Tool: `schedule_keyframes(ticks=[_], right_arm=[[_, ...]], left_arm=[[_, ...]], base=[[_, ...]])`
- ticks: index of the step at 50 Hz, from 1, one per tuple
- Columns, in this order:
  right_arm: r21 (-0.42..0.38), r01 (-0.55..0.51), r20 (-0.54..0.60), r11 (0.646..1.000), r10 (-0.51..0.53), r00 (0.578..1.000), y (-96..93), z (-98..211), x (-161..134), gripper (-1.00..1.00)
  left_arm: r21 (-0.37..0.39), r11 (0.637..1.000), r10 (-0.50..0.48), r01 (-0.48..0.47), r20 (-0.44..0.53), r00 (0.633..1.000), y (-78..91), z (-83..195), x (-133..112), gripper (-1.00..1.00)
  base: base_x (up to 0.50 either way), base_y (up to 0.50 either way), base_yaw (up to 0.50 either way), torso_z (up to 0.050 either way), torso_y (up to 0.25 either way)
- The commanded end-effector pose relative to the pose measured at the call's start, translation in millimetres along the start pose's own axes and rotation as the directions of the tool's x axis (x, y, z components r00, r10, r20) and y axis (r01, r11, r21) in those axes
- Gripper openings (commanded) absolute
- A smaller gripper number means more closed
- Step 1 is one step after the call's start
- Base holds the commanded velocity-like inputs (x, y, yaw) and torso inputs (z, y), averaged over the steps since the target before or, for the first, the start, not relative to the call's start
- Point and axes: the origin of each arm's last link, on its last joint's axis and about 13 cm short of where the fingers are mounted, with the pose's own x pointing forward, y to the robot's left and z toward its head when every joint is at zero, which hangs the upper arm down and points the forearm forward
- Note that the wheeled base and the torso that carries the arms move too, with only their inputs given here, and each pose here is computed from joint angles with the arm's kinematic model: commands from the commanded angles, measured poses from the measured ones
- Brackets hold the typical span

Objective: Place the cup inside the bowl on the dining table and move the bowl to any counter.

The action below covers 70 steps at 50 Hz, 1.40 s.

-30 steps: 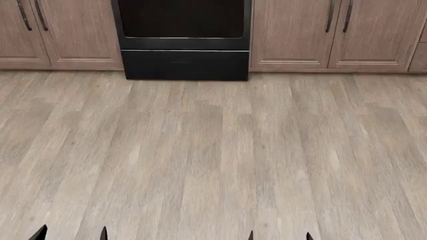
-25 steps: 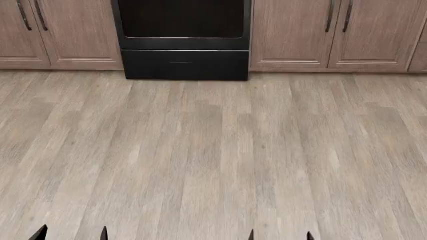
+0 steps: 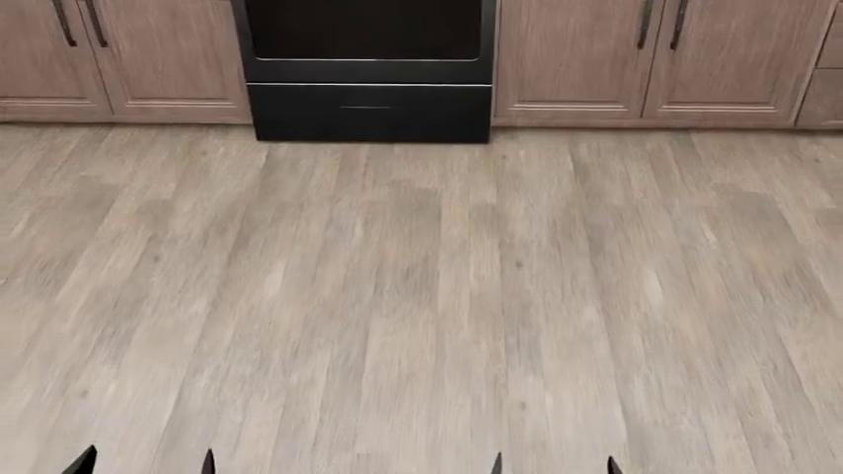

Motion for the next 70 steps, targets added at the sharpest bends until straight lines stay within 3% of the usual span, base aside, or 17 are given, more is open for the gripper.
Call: schedule_keyframes(ticks=[1,30,70], right_arm=[[-0.002,0.001,-0.005,1.000,-0.001,1.000,0.2,-0.7,0.0,1.00],[-0.006,0.005,-0.013,1.000,-0.005,1.000,-0.1,-1.5,0.0,1.00],[-0.016,-0.001,-0.017,1.000,0.001,1.000,0.3,-1.7,-0.4,1.00]], left_arm=[[0.005,1.000,-0.002,0.002,-0.008,1.000,2.7,-1.6,-2.1,1.00],[0.008,1.000,-0.002,0.002,-0.006,1.000,-5.6,0.5,2.4,1.00],[0.002,1.000,-0.003,0.003,-0.010,1.000,0.9,-1.3,-1.5,1.00]], base=[[-0.50,0.02,0.00,0.000,0.000],[-0.50,0.02,0.00,0.000,0.000],[-0.50,0.02,0.00,0.000,0.000]])
